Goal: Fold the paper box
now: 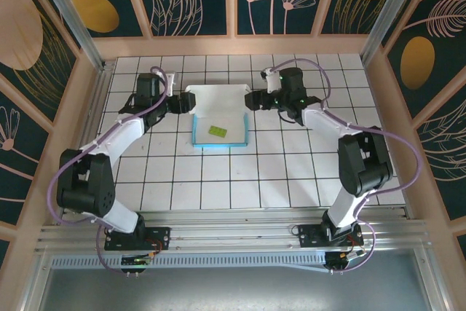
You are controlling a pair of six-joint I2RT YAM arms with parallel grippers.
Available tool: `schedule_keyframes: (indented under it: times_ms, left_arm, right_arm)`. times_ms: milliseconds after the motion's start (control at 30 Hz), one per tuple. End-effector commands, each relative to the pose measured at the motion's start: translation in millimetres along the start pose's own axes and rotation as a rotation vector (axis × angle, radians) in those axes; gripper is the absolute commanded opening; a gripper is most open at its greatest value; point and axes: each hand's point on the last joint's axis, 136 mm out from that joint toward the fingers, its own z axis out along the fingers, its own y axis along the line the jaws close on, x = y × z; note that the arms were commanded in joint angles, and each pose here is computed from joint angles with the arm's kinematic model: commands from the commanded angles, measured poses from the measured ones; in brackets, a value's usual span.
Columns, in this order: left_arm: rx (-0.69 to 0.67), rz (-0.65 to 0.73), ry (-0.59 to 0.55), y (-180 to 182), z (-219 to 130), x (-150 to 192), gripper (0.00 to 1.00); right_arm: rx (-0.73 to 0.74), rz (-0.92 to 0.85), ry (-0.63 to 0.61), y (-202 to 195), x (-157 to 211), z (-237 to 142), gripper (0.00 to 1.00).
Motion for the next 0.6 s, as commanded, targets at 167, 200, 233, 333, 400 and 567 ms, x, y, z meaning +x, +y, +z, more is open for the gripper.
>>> schedule_keyframes:
  times_ms: [167,200,233,333,400,567]
  left_arm:
    - [0.019,0.034,0.044,4,19,-6,0.72]
    - [0.02,0.031,0.049,4,21,-6,0.72]
    - [0.025,0.027,0.052,4,24,-6,0.72]
    - [0.055,0.016,0.043,0,26,-8,0.71]
    - [0.061,0.01,0.038,-2,27,-11,0.65]
    - [0.057,-0.008,0.058,2,34,-5,0.54]
  right_arm:
    - [-0.032,0.063,0.026,-1,-3,19,0.62]
    - [-0.034,0.07,0.029,0,-2,21,0.61]
    - [-0.034,0.075,0.03,0,-1,22,0.59]
    - [-0.033,0.083,0.028,3,0,24,0.57]
    - [-0.032,0.085,0.023,5,-1,24,0.55]
    - [-0.025,0.081,0.015,10,-2,25,0.51]
